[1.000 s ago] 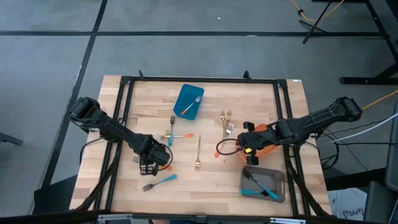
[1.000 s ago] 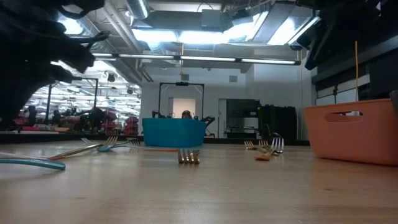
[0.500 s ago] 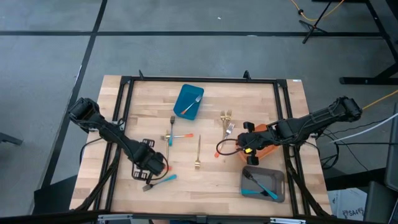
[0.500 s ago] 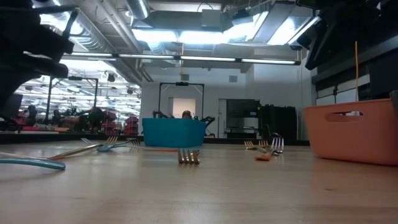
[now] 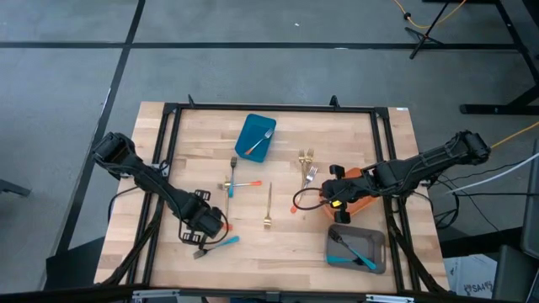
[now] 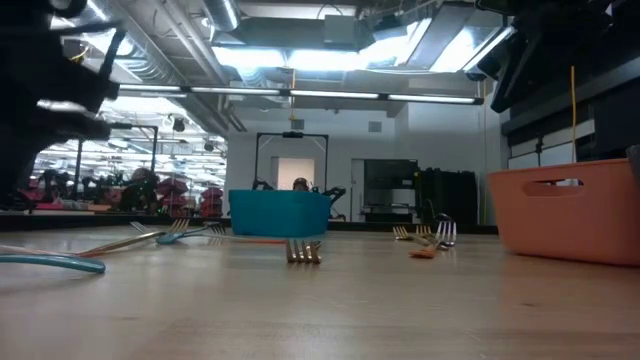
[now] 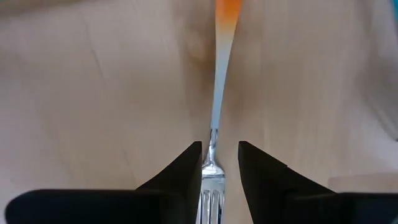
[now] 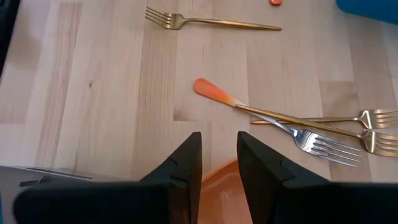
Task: Sort silverware by color (type)
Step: Put the bottom orange fork into the blue bin
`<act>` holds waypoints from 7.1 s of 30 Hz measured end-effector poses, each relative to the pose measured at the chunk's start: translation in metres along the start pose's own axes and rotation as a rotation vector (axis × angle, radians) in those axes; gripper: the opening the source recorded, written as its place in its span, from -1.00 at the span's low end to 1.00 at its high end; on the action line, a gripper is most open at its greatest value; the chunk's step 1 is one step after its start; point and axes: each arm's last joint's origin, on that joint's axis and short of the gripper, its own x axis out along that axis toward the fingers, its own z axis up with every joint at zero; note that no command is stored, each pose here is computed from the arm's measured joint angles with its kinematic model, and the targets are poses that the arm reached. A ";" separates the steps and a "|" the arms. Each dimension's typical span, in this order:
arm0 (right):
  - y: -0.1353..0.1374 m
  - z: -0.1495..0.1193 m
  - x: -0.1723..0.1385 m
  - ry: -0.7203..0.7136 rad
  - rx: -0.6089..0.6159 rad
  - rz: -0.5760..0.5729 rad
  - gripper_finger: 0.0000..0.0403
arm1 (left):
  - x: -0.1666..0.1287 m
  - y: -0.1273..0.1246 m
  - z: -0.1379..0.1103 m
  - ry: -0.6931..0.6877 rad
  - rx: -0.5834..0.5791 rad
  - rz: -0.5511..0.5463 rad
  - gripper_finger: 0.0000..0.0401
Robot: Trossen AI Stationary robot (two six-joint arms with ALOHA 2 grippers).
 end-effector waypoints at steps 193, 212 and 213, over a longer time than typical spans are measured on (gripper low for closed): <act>0.000 0.001 0.000 -0.009 0.001 -0.002 -0.54 | -0.070 0.155 0.108 -0.889 -0.450 0.246 -0.94; 0.000 0.001 0.000 -0.011 0.001 -0.010 -0.54 | -0.077 0.173 0.111 -0.986 -0.470 0.176 -0.94; 0.000 0.001 0.000 -0.011 0.001 -0.010 -0.54 | -0.080 0.171 0.113 -1.022 -0.460 0.158 -0.94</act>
